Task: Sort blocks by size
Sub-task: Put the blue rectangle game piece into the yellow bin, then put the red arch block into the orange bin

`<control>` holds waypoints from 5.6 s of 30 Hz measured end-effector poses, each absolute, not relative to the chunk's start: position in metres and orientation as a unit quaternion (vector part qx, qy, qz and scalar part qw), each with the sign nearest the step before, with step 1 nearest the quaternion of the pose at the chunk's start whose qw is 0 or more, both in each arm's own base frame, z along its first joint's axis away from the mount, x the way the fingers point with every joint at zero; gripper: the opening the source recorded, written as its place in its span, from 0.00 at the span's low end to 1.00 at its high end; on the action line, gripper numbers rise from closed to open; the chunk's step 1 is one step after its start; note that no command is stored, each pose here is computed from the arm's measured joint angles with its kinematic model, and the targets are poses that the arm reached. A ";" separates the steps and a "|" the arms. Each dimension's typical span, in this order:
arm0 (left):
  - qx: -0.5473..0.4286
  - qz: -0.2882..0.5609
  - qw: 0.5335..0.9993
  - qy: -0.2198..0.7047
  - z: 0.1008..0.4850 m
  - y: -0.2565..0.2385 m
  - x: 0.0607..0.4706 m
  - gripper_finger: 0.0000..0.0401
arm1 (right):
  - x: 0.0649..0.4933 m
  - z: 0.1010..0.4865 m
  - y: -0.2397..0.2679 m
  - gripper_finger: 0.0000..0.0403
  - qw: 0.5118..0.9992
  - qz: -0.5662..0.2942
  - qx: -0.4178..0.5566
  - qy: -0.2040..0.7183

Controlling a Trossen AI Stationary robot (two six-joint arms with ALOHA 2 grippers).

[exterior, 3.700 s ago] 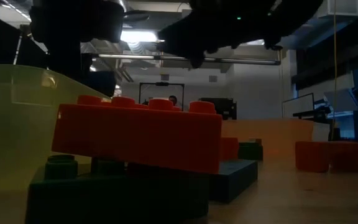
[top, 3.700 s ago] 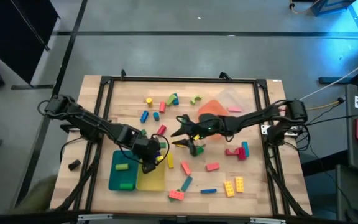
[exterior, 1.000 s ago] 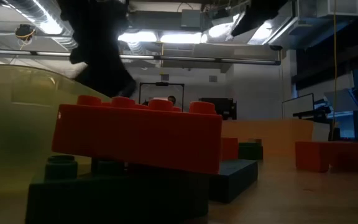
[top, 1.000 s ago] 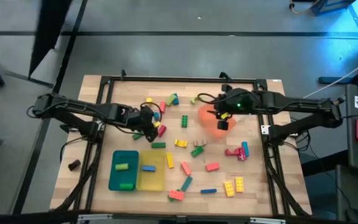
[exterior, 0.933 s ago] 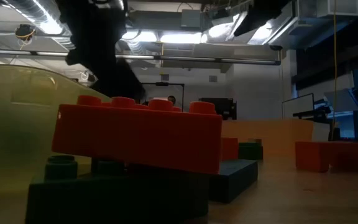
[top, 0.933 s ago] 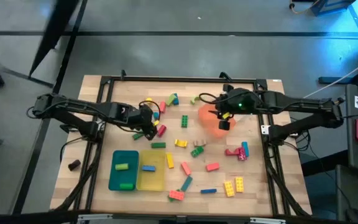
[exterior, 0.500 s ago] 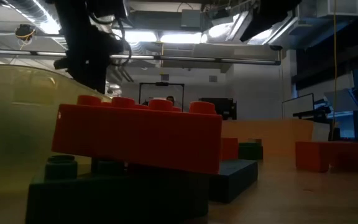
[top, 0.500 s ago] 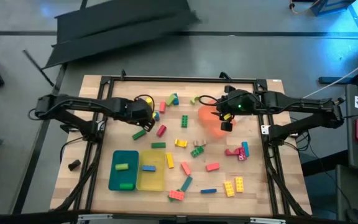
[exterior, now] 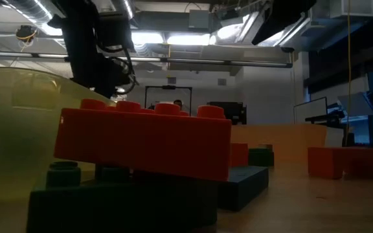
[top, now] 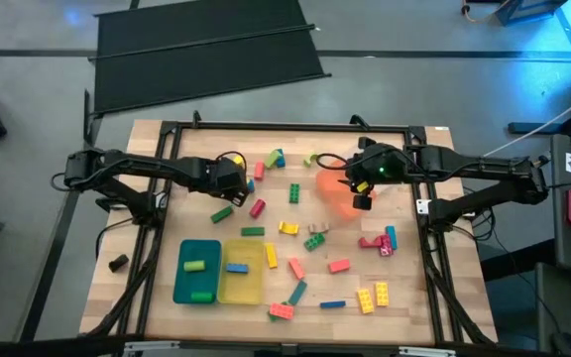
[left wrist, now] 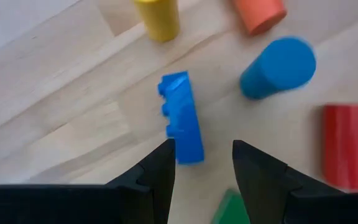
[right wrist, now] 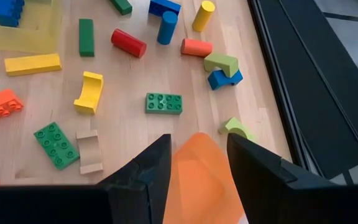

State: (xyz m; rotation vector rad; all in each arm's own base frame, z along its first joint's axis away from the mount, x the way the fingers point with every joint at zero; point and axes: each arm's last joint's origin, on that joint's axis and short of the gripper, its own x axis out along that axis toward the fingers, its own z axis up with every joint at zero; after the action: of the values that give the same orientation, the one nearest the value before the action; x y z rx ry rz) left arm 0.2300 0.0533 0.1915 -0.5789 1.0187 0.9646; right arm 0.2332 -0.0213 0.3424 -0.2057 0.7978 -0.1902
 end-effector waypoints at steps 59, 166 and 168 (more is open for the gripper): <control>-0.273 0.154 0.874 0.371 0.257 -0.004 0.237 0.19 | 0.224 0.331 -0.016 0.39 0.894 -0.065 0.021 0.442; -0.034 0.267 0.919 0.288 0.239 0.134 0.263 0.38 | 0.098 0.239 0.026 0.39 0.820 -0.170 0.143 0.527; -0.040 0.269 0.919 0.286 0.239 0.134 0.263 0.38 | 0.102 0.240 0.028 0.39 0.829 -0.150 0.133 0.523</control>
State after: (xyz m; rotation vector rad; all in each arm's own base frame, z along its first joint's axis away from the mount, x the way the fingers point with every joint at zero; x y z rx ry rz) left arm 0.2629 0.1340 0.2392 -0.0830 0.5888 0.5541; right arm 0.1017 0.0279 0.2398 0.2818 1.1095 -0.3187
